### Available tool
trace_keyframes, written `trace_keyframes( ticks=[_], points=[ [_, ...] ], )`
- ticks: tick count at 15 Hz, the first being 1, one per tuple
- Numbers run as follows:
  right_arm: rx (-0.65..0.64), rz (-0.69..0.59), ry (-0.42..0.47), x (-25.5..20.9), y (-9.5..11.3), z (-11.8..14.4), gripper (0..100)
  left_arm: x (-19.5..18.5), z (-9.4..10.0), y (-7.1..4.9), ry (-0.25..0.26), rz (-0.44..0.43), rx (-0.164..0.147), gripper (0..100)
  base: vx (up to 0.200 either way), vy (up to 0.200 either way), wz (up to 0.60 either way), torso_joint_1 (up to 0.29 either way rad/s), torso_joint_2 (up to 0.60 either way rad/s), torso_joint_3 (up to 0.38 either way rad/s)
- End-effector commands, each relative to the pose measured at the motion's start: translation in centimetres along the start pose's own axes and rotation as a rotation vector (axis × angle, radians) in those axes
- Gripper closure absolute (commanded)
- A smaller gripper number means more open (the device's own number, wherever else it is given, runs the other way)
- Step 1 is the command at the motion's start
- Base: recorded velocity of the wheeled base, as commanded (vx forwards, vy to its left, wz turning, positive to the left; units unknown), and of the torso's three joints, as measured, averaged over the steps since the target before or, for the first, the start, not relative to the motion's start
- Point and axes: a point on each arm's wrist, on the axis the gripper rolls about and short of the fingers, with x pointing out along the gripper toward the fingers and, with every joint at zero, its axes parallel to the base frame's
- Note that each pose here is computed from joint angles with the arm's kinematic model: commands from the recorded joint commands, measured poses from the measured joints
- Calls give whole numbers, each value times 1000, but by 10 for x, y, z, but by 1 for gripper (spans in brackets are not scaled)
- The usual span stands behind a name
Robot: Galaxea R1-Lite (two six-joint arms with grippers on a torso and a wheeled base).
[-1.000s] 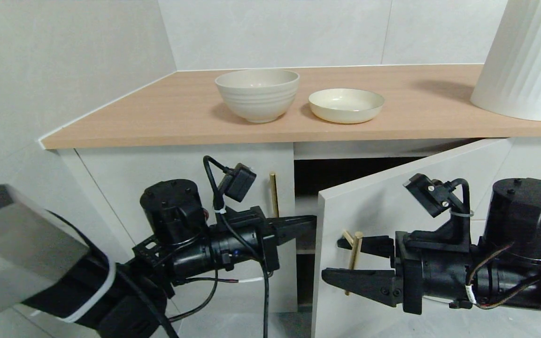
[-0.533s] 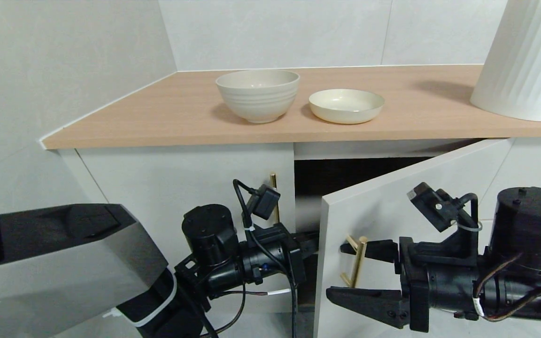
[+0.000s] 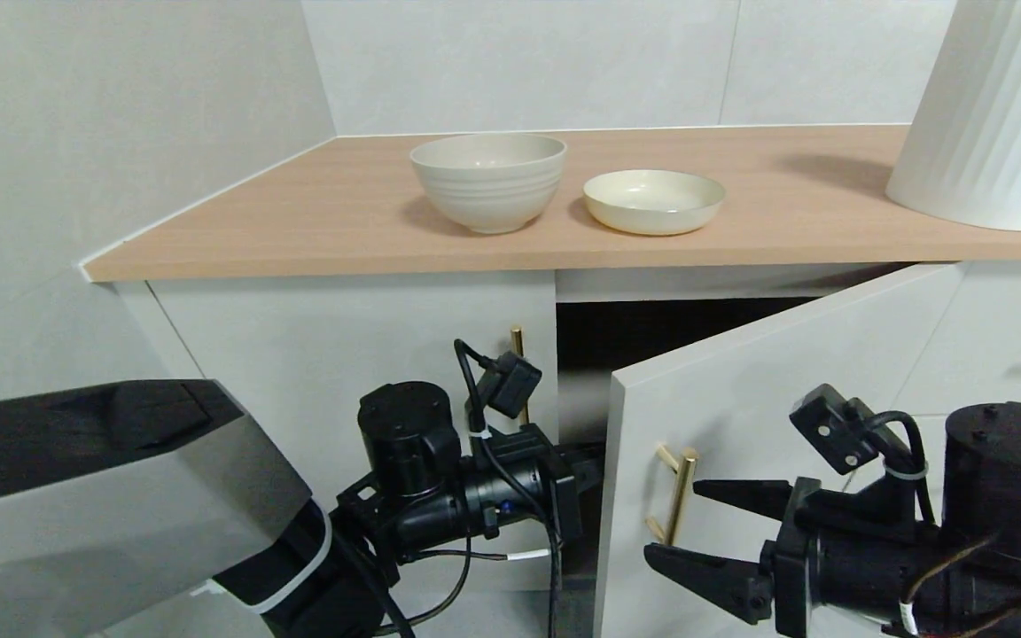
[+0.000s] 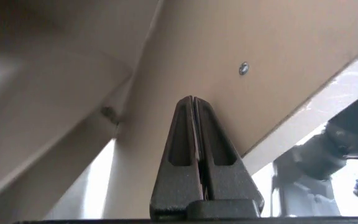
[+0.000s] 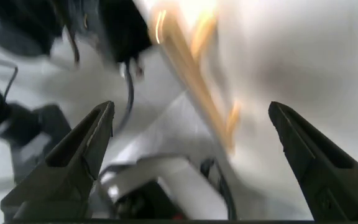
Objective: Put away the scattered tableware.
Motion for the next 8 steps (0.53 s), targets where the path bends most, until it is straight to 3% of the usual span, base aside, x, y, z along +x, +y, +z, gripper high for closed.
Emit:
trace_keyframes(
  ticks=[1, 2, 6, 8],
  points=[
    [2, 0, 10, -26, 8, -3, 0, -4, 15, -5, -21, 17, 30, 100, 0, 0, 0, 0, 0, 0],
    [7, -2, 27, -33, 11, -4, 0, -3, 19, -6, -14, 21, 36, 100, 0, 0, 0, 0, 0, 0],
    [20, 13, 95, -79, 27, -9, 0, 6, 45, -9, 19, 82, 112, 100, 0, 0, 0, 0, 0, 0],
    [18, 26, 113, -84, 31, -11, 0, 5, 40, -8, 38, 93, 143, 100, 0, 0, 0, 0, 0, 0]
  ],
)
